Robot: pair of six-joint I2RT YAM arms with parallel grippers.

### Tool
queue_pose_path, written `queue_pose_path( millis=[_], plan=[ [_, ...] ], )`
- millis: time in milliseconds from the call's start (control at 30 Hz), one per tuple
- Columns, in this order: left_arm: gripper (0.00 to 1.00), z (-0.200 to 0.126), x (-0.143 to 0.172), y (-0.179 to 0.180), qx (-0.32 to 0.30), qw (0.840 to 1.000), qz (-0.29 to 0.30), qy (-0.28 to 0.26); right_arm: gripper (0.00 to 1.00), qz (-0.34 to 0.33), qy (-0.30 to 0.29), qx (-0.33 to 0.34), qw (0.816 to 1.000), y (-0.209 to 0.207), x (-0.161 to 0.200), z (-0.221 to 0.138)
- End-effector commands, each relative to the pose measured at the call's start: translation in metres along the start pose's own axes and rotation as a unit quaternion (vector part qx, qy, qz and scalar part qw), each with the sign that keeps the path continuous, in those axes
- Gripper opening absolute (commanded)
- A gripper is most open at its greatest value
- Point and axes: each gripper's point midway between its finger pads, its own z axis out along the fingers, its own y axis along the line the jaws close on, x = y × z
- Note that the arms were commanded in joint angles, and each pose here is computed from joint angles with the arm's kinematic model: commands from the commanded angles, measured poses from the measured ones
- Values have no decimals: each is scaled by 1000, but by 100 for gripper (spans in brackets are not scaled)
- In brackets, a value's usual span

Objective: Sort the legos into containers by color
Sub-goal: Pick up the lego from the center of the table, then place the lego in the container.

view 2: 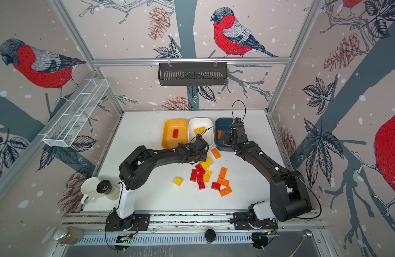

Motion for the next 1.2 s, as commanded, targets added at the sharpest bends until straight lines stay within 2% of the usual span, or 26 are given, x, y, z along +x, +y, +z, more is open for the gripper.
queue_pose_path(
  millis=[0, 200, 367, 500, 667, 800, 933, 1033, 1167],
  plan=[
    [56, -8, 16, 3, 1, 1000, 9, 27, 99, 9, -17, 4, 1000, -1, -6, -3],
    [51, -34, 14, 5, 22, 1000, -10, 3, 99, 26, -24, 6, 999, -7, -3, -5],
    [50, -64, -9, -4, 56, 997, -23, -46, 99, 63, -49, 15, 997, -20, -3, -12],
    [50, -77, -37, -32, 108, 991, -11, -74, 99, 89, -55, 22, 994, -33, 6, -20],
    [49, -70, -72, -75, 160, 983, 21, -90, 99, 121, -47, 24, 991, -53, 18, -32],
    [49, -54, -95, -102, 180, 978, 52, -96, 99, 156, -34, 34, 987, -75, 30, -38],
    [50, -41, -117, -121, 198, 971, 71, -116, 99, 168, -46, 41, 984, -86, 32, -47],
    [54, -34, -132, -134, 206, 967, 87, -122, 99, 174, -58, 38, 982, -88, 29, -53],
    [79, -36, -140, -141, 200, 969, 101, -108, 99, 166, -60, 29, 984, -85, 27, -55]
  ],
)
